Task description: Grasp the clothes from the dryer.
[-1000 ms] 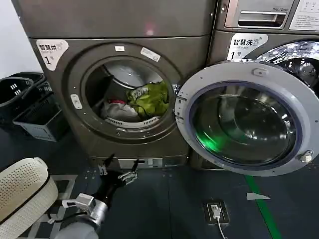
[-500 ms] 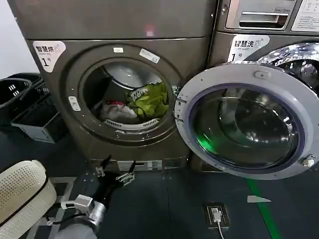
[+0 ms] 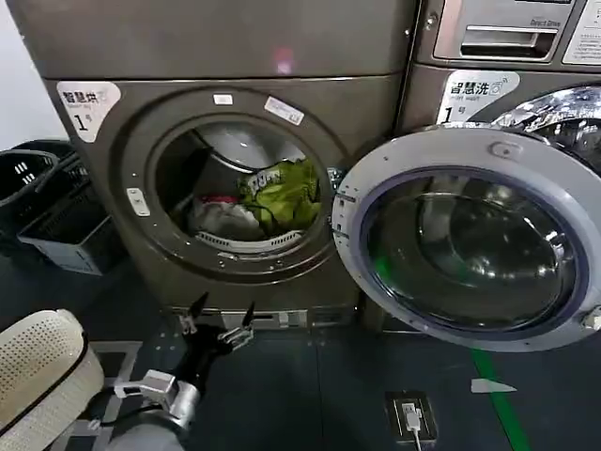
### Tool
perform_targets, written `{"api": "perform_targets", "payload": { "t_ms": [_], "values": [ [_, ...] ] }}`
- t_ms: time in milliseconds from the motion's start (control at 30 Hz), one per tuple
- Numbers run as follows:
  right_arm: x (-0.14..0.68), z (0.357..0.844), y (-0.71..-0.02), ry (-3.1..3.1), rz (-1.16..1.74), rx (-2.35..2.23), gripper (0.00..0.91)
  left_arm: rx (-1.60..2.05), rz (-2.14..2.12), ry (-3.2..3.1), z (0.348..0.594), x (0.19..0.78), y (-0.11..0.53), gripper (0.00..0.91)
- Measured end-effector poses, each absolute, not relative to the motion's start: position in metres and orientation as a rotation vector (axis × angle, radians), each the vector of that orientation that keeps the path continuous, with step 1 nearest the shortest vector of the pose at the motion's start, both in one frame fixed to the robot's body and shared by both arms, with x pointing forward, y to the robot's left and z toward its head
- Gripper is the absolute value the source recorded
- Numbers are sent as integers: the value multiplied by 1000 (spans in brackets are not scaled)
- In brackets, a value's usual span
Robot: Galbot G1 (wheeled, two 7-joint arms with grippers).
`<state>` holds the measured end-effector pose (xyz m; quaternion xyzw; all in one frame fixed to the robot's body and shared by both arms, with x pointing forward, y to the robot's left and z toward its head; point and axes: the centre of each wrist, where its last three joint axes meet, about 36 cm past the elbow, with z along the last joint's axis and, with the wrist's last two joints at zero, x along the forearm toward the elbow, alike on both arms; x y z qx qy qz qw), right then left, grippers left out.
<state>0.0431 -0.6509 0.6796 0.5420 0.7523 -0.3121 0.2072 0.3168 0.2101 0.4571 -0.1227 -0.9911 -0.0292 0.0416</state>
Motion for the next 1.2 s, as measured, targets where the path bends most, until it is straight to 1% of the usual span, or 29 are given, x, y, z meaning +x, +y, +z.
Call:
{"api": "perform_targets", "payload": {
  "t_ms": [1200],
  "values": [
    [50,678,-653,2104,-865,1487,907,-375,-87,-3041,459,317,206,907]
  ]
}}
